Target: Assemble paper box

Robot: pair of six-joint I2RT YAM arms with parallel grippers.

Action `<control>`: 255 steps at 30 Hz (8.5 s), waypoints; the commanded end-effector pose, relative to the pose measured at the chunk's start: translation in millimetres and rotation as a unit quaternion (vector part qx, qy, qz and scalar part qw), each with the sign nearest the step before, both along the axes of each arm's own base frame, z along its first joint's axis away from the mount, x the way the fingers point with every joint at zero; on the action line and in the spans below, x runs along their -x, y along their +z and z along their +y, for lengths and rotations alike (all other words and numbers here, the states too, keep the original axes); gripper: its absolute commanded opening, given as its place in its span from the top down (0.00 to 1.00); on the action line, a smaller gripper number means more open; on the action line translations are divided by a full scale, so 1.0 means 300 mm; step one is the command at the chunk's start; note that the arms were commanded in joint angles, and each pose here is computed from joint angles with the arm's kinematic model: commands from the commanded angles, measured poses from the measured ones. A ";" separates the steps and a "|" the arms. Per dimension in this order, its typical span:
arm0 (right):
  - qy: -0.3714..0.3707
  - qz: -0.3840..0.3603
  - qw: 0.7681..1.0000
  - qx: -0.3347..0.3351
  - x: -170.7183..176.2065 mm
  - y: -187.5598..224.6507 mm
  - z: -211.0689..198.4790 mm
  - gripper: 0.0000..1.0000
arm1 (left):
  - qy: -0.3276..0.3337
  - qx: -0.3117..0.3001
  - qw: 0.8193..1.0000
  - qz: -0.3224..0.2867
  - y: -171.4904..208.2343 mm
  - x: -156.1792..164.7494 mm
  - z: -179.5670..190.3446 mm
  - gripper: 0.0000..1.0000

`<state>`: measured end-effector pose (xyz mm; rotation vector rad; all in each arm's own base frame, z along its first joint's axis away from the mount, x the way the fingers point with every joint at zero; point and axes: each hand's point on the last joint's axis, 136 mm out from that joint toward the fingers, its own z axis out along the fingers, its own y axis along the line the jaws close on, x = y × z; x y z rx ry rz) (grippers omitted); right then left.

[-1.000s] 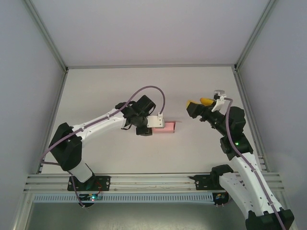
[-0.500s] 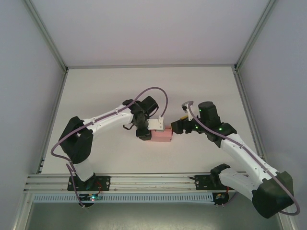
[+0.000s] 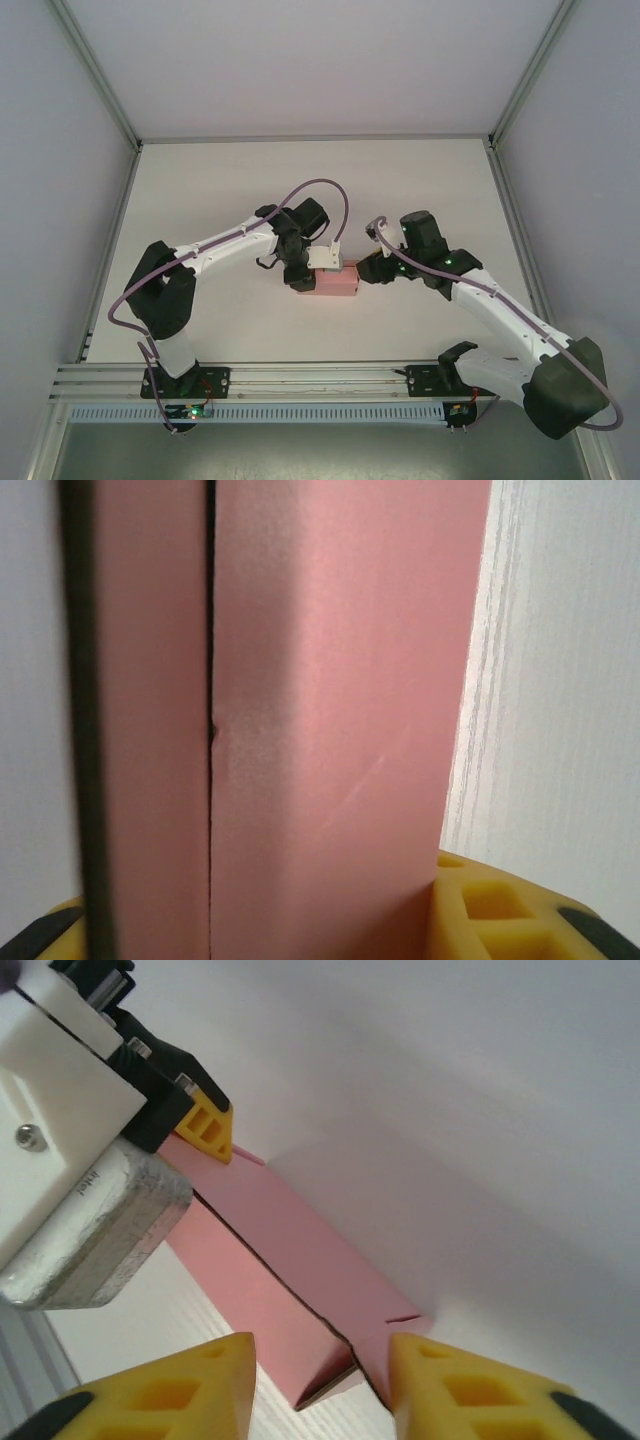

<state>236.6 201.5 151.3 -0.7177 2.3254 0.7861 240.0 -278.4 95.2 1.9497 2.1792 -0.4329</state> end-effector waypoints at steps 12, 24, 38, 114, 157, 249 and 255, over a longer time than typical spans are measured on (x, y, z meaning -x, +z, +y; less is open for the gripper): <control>-0.030 0.026 0.998 0.059 0.006 -0.032 -0.034 0.75 | 0.014 -0.027 0.999 0.019 -0.034 -0.003 0.034 0.73; -0.035 0.037 0.996 0.066 -0.013 -0.055 -0.029 0.81 | 0.019 -0.025 0.999 0.017 -0.025 -0.012 0.026 0.73; -0.228 0.088 0.964 -0.099 -0.091 -0.009 0.040 1.00 | 0.068 -0.027 0.997 -0.004 -0.048 -0.100 -0.014 0.73; -0.320 -0.010 0.941 0.113 -0.144 -0.102 -0.003 1.00 | 0.448 0.085 0.890 0.017 0.199 -0.296 0.072 1.00; -0.288 -0.045 0.929 0.229 -0.094 -0.247 0.038 1.00 | 0.582 0.083 0.771 0.246 0.200 -0.303 0.159 1.00; -0.398 0.089 0.913 0.023 -0.052 -0.532 -0.084 0.76 | 0.575 0.309 0.696 0.299 0.004 -0.249 0.130 0.24; -0.358 0.082 0.930 -0.008 -0.042 -0.574 -0.053 0.79 | 0.574 0.298 0.702 0.298 -0.101 -0.202 0.151 0.41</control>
